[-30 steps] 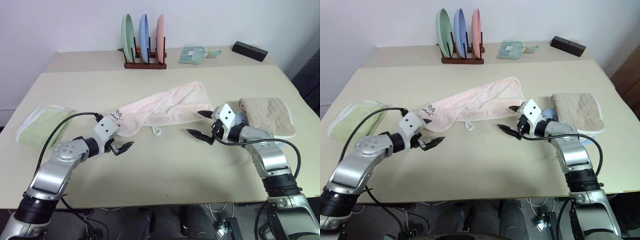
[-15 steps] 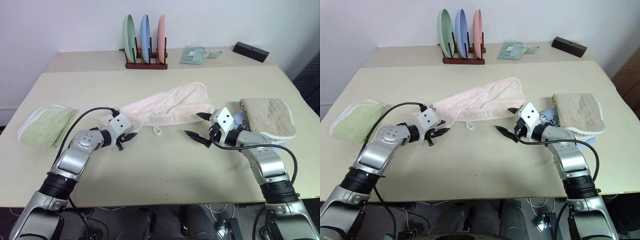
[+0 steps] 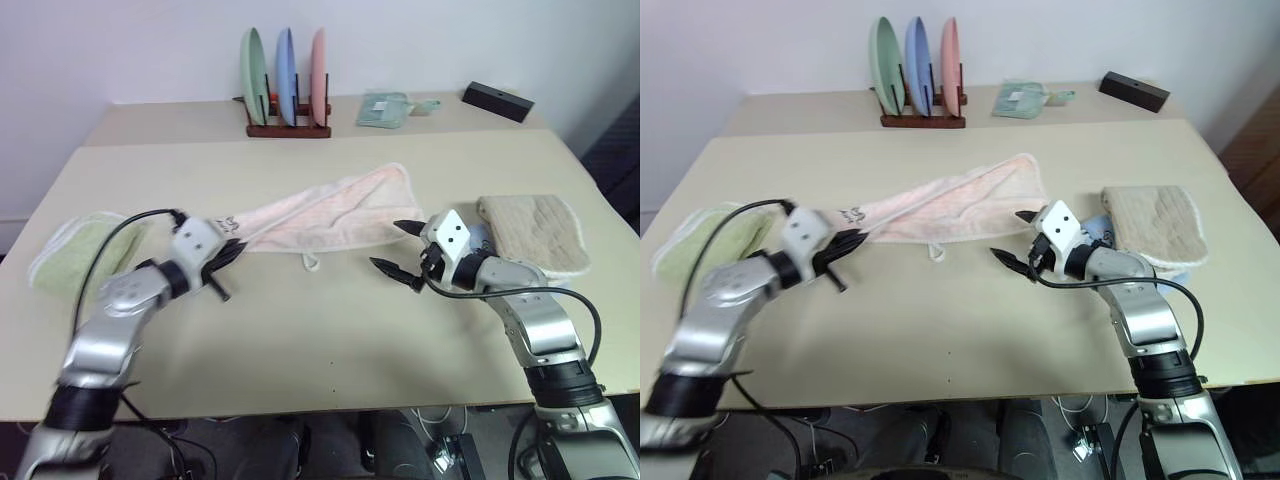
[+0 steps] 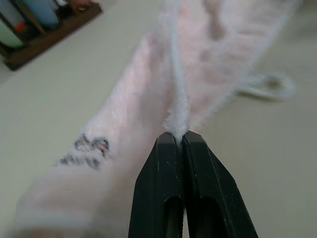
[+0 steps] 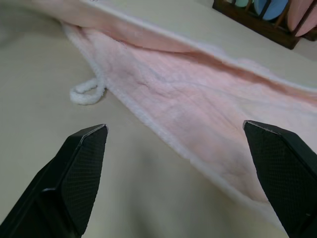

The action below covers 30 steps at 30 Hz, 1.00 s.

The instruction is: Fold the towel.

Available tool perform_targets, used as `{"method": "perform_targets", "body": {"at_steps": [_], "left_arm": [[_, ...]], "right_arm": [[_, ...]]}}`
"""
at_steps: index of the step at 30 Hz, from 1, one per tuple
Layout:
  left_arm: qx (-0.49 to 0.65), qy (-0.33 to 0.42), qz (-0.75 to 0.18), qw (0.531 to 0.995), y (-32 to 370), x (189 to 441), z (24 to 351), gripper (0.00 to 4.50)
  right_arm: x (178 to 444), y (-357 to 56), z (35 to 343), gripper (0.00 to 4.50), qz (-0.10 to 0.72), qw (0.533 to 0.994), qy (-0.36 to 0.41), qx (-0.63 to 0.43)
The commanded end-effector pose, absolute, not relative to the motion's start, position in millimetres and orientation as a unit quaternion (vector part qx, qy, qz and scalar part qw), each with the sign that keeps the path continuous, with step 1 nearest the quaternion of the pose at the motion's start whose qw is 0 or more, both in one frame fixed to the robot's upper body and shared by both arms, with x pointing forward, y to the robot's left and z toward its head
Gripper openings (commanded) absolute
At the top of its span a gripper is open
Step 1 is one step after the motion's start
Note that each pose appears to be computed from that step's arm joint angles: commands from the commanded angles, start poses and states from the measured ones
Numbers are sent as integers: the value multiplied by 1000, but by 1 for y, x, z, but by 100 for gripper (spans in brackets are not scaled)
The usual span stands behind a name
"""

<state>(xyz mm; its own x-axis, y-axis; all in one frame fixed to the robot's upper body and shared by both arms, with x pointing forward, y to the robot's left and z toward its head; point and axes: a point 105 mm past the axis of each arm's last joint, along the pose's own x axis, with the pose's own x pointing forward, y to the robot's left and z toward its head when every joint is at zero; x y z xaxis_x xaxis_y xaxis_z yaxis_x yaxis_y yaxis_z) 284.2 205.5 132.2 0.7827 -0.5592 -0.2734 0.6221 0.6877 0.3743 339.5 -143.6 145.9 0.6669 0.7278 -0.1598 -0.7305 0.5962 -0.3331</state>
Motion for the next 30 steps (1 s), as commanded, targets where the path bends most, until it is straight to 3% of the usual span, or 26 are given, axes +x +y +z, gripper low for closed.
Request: {"method": "perform_targets", "body": {"at_steps": [1, 8, 18, 30], "left_arm": [[244, 73, -314, 915, 216, 263, 141, 9], [262, 134, -264, 919, 243, 230, 116, 9], [247, 128, -248, 928, 246, 232, 116, 9], [242, 124, -258, 927, 242, 241, 114, 9]], "right_arm": [[344, -137, 160, 450, 423, 879, -23, -218], [374, -141, 159, 450, 405, 848, -34, -341], [394, -169, 151, 450, 372, 772, -36, -514], [417, -154, 159, 450, 328, 746, -95, -572]]}}
